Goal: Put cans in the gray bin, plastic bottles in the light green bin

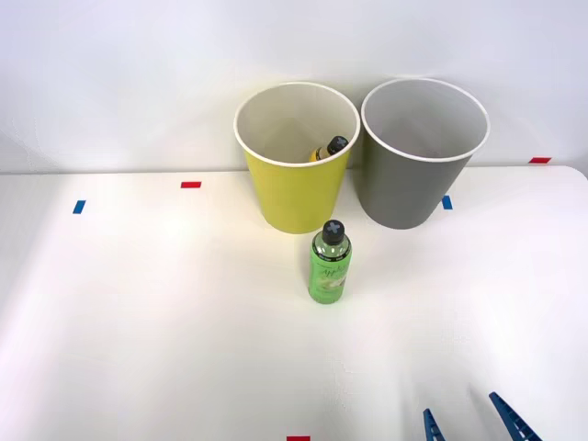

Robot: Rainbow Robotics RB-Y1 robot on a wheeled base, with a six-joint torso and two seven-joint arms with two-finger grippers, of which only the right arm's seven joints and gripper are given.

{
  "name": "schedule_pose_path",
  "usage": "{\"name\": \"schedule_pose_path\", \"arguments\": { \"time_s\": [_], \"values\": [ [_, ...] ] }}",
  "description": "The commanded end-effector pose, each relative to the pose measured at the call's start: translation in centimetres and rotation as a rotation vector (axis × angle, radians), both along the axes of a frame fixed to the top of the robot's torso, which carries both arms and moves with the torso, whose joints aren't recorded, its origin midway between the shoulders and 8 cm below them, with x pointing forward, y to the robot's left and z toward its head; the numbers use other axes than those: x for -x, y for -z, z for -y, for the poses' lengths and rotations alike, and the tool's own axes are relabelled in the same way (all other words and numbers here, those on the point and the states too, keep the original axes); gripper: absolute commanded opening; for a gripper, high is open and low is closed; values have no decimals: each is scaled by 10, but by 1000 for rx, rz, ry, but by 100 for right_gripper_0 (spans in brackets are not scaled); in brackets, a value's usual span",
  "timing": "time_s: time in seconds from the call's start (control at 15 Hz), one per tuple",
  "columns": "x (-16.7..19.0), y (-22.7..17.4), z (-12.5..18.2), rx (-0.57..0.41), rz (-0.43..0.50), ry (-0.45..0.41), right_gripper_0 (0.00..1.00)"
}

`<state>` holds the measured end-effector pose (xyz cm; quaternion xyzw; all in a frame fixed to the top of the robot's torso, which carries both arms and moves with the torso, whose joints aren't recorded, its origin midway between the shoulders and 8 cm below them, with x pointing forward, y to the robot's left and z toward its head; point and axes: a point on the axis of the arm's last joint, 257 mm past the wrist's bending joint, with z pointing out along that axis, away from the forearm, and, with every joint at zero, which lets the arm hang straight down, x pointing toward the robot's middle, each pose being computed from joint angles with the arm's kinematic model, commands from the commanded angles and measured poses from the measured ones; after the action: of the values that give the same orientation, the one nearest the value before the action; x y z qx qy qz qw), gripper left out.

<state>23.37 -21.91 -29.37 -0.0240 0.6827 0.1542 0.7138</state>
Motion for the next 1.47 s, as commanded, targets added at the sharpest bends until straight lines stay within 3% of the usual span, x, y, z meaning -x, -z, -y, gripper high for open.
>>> {"name": "schedule_pose_path", "arguments": {
  "time_s": [0.07,1.47],
  "values": [
    [0,0,0,0,0,0,100],
    [0,0,0,0,0,0,100]
  ]
}}
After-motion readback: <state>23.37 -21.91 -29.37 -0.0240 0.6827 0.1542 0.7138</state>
